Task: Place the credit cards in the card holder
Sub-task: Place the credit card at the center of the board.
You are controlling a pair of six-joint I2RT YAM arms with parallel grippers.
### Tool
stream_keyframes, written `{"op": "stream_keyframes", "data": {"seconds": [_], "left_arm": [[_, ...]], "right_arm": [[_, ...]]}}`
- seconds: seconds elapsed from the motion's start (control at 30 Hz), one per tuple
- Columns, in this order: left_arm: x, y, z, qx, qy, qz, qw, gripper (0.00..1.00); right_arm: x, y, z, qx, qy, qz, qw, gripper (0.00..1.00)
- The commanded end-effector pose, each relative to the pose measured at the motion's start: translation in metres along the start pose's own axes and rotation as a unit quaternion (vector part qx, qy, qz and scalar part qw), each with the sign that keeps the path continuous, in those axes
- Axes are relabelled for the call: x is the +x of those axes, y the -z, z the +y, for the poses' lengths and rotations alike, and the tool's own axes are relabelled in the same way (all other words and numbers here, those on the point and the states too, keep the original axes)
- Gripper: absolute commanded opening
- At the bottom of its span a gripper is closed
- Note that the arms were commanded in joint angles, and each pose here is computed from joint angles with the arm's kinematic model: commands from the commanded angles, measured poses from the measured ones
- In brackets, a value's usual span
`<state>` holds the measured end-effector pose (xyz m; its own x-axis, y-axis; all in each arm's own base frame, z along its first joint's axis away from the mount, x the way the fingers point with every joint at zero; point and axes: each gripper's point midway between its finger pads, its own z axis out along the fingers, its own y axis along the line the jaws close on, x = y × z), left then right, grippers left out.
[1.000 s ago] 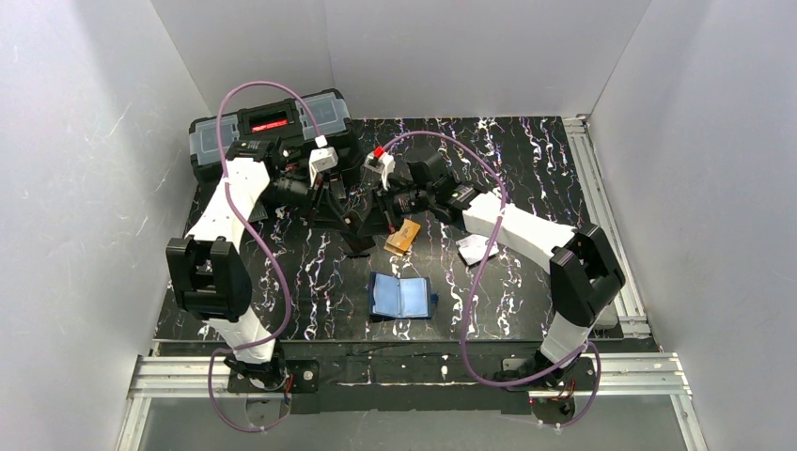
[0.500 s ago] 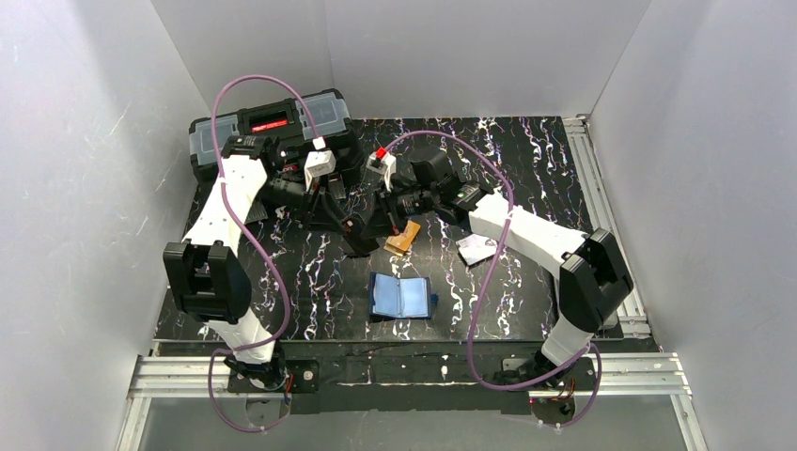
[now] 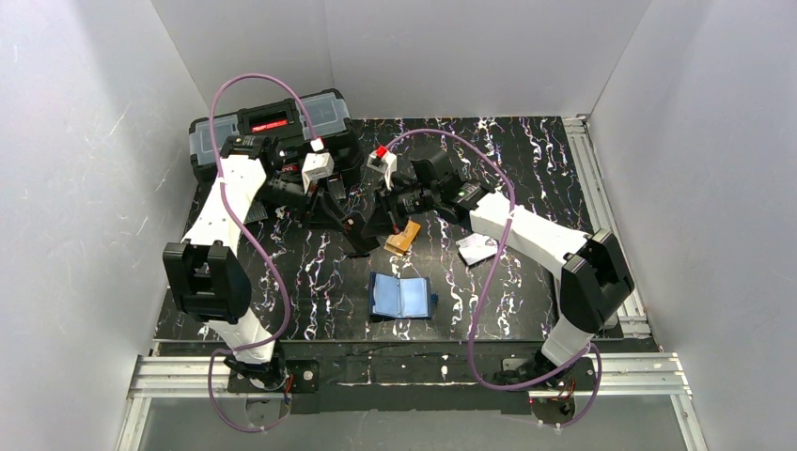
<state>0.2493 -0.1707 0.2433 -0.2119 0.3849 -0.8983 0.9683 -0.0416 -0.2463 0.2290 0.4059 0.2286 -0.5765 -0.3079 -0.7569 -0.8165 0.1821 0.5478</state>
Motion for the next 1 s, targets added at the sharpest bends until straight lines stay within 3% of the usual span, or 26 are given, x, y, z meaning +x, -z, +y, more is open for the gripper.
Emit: {"op": "stream_keyframes", "data": {"seconds": [0.0, 0.47, 0.6, 0.7, 0.8, 0.97], "left_arm": [[-0.016, 0.003, -0.031, 0.027, 0.058, -0.025, 0.998, 0.32], [-0.05, 0.008, -0.021, 0.005, 0.039, -0.058, 0.998, 0.37], [-0.049, 0.011, -0.017, -0.004, 0.06, -0.059, 0.996, 0.4], [-0.038, 0.011, -0.019, -0.009, 0.078, -0.047, 0.996, 0.49], [-0.023, 0.006, -0.016, -0.029, 0.108, -0.041, 0.993, 0.5], [-0.016, 0.004, -0.019, -0.044, 0.107, -0.041, 0.992, 0.52]], "right_arm": [[-0.026, 0.008, -0.001, 0.01, 0.014, -0.025, 1.0, 0.01], [-0.014, -0.004, -0.004, 0.017, 0.008, -0.006, 1.0, 0.01], [-0.022, 0.007, -0.007, 0.053, 0.024, -0.029, 0.998, 0.01], [-0.031, 0.018, -0.001, 0.063, 0.055, -0.063, 0.995, 0.01], [-0.039, 0.028, 0.007, 0.061, 0.085, -0.103, 0.989, 0.01], [-0.05, 0.037, 0.022, 0.048, 0.101, -0.112, 0.987, 0.01]]}}
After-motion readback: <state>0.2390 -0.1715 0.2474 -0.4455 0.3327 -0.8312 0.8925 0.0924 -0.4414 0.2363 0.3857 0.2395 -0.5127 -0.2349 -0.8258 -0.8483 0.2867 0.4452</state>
